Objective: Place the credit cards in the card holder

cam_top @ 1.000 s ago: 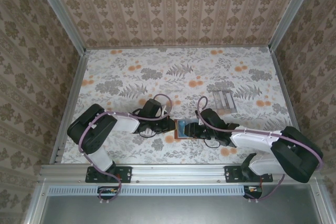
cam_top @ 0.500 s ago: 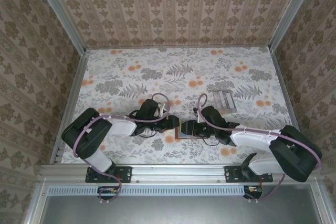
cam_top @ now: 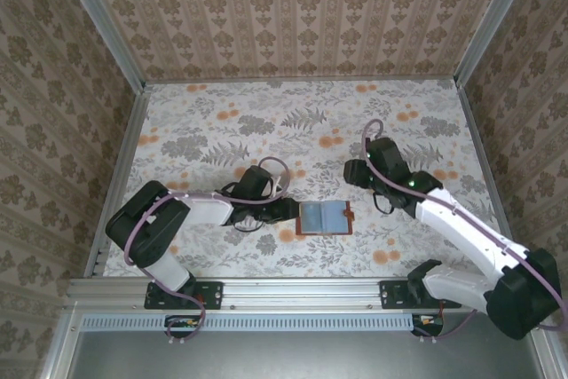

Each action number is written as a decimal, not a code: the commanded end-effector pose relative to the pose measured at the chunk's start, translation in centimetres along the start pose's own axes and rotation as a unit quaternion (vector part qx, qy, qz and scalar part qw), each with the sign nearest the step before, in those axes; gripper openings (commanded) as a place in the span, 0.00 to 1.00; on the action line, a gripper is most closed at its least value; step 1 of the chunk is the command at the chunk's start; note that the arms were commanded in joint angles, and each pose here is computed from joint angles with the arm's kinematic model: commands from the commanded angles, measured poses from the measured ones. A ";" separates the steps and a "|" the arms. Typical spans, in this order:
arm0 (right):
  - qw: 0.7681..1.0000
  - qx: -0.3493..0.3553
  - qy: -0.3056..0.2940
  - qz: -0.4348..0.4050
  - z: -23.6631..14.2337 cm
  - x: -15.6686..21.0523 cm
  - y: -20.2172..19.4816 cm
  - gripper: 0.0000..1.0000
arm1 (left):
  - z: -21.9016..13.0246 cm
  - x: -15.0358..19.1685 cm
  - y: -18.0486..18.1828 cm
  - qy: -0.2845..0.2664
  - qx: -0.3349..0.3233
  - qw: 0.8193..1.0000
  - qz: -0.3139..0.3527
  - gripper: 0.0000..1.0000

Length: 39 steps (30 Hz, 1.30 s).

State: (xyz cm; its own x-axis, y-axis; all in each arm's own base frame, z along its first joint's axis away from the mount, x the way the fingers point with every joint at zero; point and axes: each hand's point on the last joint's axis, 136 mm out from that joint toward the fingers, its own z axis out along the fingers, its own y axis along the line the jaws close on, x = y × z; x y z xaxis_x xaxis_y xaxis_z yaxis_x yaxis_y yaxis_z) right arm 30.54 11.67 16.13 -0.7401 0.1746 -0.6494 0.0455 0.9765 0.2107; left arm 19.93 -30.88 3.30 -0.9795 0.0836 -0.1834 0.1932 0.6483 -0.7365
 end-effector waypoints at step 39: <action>0.950 0.268 0.105 -0.118 5.9 -2.6 -11.3 0.54 | -2.9 2.4 3.1 0.004 -0.094 0.995 0.018 0.44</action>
State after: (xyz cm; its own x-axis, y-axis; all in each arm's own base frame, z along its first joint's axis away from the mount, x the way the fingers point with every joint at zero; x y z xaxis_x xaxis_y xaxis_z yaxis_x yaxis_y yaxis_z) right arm 35.85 1.60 9.72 -0.9080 -0.0141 -0.4186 0.1394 0.9323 -0.3339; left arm 18.91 -27.44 3.05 -0.9729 0.0974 -0.2096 0.2092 0.7566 -0.6195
